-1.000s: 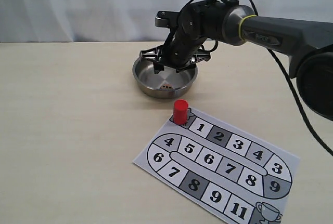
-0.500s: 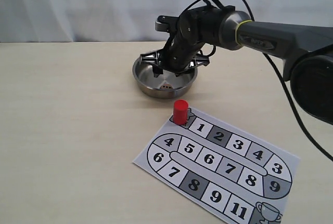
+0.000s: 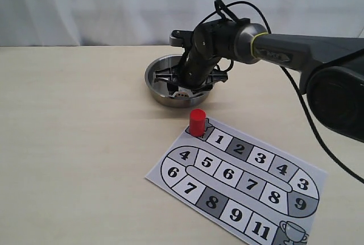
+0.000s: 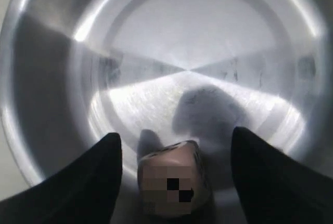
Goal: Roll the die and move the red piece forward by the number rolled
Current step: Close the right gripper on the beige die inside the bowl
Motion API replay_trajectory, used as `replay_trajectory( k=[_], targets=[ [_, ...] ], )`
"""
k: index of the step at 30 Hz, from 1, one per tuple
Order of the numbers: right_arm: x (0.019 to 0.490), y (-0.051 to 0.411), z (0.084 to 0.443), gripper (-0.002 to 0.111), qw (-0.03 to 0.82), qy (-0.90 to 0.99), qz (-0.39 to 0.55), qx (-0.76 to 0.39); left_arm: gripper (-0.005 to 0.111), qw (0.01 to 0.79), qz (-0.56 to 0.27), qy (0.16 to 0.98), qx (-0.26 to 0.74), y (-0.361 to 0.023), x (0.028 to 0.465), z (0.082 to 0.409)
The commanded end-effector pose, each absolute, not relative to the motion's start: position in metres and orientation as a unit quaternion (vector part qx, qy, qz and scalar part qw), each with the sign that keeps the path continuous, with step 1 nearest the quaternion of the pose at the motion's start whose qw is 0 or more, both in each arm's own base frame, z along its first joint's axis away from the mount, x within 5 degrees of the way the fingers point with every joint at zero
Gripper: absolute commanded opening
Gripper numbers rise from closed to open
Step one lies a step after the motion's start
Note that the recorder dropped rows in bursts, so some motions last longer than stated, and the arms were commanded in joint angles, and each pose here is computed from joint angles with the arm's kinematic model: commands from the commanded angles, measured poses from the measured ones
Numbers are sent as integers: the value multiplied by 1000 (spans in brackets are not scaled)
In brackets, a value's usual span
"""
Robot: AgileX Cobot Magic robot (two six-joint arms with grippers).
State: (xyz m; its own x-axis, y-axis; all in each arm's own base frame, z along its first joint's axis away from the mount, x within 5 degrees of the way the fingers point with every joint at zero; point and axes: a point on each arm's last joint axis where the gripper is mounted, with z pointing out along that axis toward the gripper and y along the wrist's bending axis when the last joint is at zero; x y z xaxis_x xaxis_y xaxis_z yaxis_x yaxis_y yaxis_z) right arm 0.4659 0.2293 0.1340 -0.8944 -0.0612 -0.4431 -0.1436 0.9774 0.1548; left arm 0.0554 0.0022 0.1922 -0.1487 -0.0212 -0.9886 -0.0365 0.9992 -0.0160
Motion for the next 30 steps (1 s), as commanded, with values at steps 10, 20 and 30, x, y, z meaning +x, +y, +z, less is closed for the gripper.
replay_trajectory(
  k=[10, 20, 30],
  targets=[
    [463, 228, 132, 58, 202, 974, 94, -46, 0, 656, 4, 754, -20, 2, 56, 193],
    [464, 228, 132, 58, 205, 973, 94, -46, 0, 654, 4, 756, -21, 2, 55, 192],
    [464, 228, 133, 33, 209, 972, 96, -46, 0, 654, 4, 756, -21, 2, 55, 192]
  ],
)
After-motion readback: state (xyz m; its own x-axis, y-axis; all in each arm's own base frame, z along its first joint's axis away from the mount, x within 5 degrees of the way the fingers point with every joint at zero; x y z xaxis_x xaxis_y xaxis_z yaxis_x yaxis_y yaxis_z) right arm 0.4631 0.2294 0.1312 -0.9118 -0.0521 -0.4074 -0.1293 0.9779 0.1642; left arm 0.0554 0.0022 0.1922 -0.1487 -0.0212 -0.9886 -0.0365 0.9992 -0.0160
